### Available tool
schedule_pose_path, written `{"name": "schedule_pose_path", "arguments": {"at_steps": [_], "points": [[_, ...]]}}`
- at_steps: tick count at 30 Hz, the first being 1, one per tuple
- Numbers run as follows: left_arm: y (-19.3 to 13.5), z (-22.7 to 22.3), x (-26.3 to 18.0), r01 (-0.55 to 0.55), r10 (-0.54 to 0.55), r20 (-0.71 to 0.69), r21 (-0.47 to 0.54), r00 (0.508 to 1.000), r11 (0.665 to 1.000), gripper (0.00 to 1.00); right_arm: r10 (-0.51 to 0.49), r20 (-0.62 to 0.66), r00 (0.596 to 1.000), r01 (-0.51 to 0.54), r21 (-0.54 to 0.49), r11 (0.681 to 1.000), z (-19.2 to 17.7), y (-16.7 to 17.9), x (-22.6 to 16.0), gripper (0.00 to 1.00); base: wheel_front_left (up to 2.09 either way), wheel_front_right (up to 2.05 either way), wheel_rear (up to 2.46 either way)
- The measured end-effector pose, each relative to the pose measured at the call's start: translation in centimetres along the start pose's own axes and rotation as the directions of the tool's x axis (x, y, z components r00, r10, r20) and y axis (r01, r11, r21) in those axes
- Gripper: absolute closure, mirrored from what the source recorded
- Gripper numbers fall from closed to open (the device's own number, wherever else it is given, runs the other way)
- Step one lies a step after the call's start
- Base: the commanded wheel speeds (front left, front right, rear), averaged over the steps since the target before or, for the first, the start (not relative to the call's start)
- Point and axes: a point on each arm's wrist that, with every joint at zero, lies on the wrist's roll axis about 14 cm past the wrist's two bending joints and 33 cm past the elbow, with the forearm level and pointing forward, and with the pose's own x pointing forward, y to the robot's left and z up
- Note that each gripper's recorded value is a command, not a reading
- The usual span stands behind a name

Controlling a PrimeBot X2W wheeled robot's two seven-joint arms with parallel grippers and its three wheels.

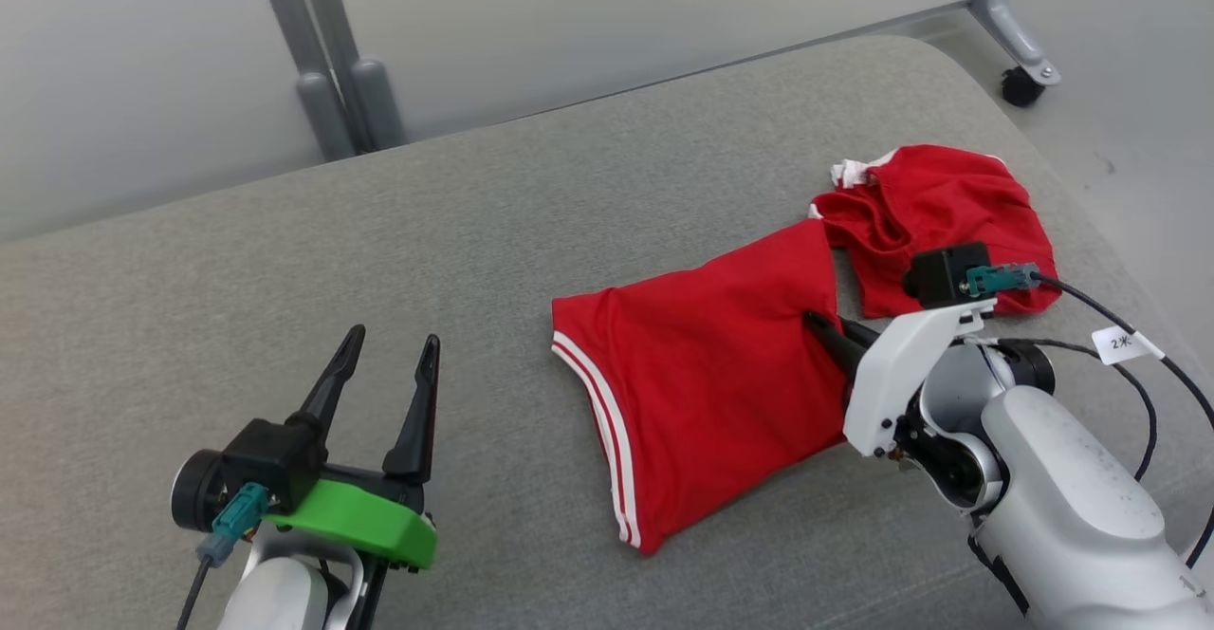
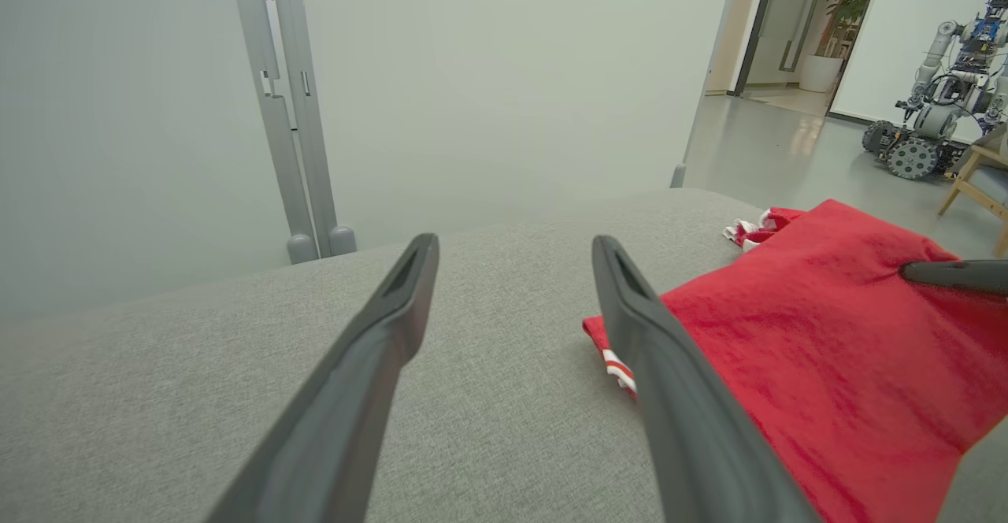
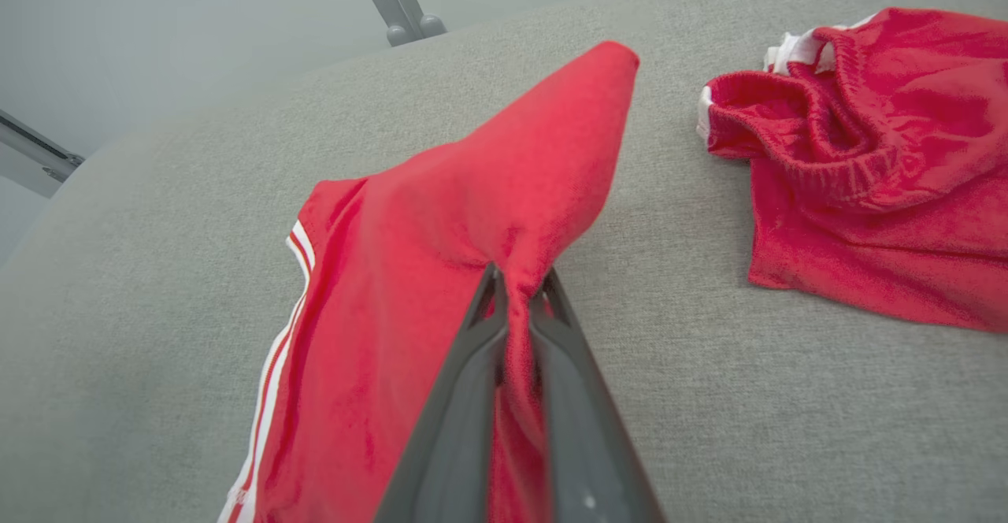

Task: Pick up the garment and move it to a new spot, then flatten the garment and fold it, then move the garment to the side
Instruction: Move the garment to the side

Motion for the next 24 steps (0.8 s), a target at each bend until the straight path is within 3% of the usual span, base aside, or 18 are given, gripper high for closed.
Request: {"name": "schedule_pose_path", "arguments": {"at_steps": [4, 12, 19, 24], "points": [[-1.3, -0.7, 1.9, 0.063, -0.063, -0.014, -0.003, 0.998, 0.998, 0.0, -0.042, 0.038, 0.998, 0.042, -0.004, 0.999, 1.3, -1.7, -0.4, 1.0, 0.0, 0.0, 0.0], [-1.4, -3.4, 4.6, 0.126, -0.127, -0.077, -0.017, 0.989, 0.992, 0.0, -0.123, 0.118, 0.985, 0.136, -0.106, 0.985, 6.9, -6.2, 0.9, 1.0, 0.0, 0.0, 0.0], [0.6, -6.2, 6.0, 0.12, -0.124, -0.131, -0.035, 0.984, 0.992, 0.0, -0.252, 0.075, 0.965, 0.262, -0.182, 0.948, 8.6, -12.8, 2.3, 1.0, 0.0, 0.0, 0.0], [2.3, -8.5, 6.4, 0.101, -0.108, -0.175, -0.045, 0.979, 0.994, 0.0, -0.355, 0.003, 0.935, 0.347, -0.224, 0.911, 7.5, -17.5, 3.1, 1.0, 0.0, 0.0, 0.0]]}}
